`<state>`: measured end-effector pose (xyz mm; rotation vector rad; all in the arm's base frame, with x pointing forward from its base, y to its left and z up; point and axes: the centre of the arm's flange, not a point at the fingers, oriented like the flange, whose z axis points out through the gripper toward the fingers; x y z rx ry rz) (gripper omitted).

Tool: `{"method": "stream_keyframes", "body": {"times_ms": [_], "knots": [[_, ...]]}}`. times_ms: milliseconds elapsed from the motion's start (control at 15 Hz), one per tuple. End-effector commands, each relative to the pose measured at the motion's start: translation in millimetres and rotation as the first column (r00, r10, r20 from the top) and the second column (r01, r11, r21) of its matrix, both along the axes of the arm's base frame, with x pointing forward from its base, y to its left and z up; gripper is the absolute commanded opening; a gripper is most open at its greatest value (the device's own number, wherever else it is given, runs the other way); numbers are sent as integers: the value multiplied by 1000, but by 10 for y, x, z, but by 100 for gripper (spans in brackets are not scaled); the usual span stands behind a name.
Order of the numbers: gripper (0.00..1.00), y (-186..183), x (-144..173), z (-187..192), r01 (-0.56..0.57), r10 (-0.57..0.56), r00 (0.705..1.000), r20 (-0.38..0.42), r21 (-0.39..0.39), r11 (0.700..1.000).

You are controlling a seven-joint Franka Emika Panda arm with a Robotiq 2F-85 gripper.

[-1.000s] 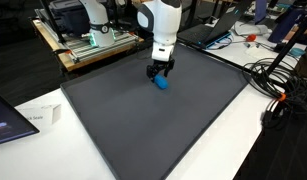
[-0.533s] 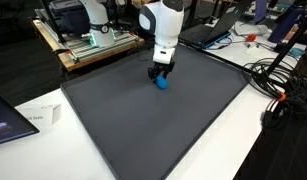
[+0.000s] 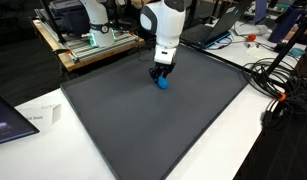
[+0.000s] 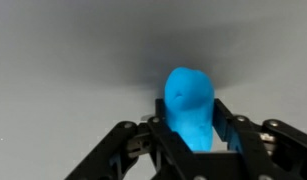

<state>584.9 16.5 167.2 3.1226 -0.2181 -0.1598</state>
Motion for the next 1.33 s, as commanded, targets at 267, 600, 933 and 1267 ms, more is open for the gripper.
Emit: {"method": "stream_keyframes", "body": {"times_ms": [267, 600, 933, 1267], "knots": [[22, -22, -7, 108, 3, -4, 1000, 18, 18, 1000], [19, 35, -126, 317, -23, 20, 998, 66, 53, 998], [14, 107, -366, 636, -71, 52, 983, 177, 103, 992], [13, 175, -675, 1028, -151, 98, 946, 308, 153, 977]]}}
